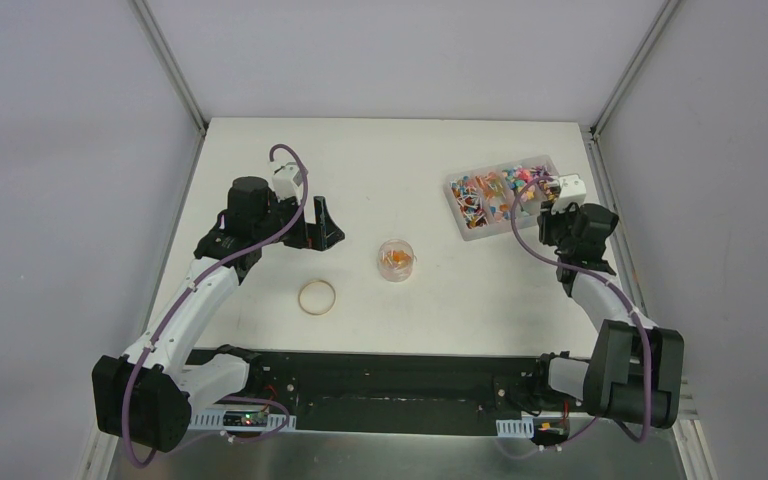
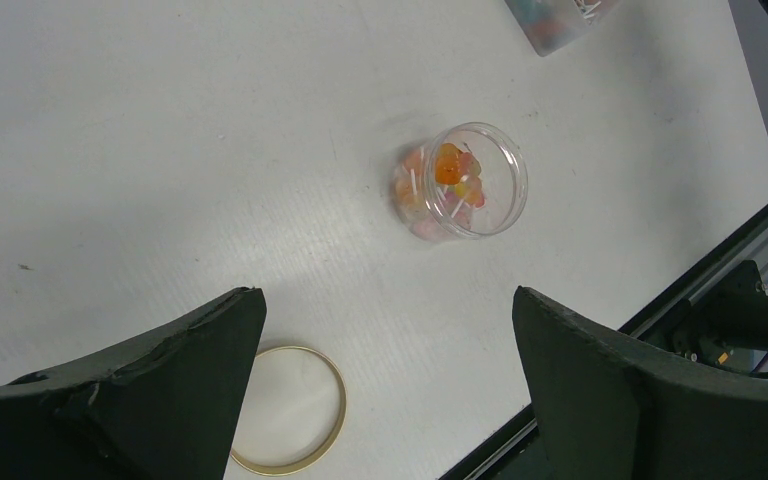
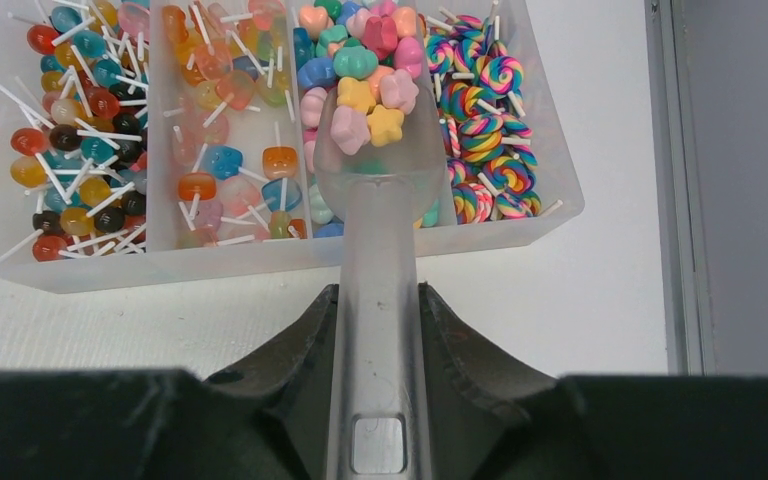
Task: Pack the candies
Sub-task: Scoop the fake candies from the storage box.
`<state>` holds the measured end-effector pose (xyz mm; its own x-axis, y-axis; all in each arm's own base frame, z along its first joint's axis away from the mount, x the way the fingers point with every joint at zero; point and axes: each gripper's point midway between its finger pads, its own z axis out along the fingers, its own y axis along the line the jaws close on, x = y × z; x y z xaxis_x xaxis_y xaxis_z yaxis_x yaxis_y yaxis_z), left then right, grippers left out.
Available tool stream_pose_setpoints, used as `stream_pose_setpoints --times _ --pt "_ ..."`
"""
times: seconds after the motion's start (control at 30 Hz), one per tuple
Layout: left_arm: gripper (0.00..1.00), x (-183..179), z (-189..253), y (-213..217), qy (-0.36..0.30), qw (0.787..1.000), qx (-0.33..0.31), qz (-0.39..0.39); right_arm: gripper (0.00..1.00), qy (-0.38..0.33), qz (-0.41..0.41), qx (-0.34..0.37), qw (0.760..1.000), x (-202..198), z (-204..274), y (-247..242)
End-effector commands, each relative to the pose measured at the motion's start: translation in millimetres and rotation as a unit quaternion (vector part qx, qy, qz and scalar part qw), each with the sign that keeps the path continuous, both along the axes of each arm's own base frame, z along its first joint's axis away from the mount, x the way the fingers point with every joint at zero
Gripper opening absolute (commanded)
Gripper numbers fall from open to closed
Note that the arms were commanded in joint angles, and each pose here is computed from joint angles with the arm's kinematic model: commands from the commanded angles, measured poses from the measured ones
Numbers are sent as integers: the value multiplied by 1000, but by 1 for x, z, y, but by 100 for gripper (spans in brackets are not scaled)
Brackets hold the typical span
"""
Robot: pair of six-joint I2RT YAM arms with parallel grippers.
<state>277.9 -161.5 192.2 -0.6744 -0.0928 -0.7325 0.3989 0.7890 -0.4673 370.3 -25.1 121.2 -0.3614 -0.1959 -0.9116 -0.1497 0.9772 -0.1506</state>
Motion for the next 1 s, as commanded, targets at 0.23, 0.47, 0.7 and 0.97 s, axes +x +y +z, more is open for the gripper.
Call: stream_pose_setpoints --times 0.23,0.47,0.7,0.97 --pt "99 4 5 0 -17 1000 -2 -3 0 -72 -4 6 997 2 34 -3" --pt "99 4 4 0 -14 1000 -2 -2 0 -102 10 10 995 -5 51 3" --pt "99 5 6 2 -20 1000 0 3 0 -132 20 8 991 -11 66 7" --pt "99 4 8 2 -22 1000 -2 3 0 -183 37 10 982 -21 98 16"
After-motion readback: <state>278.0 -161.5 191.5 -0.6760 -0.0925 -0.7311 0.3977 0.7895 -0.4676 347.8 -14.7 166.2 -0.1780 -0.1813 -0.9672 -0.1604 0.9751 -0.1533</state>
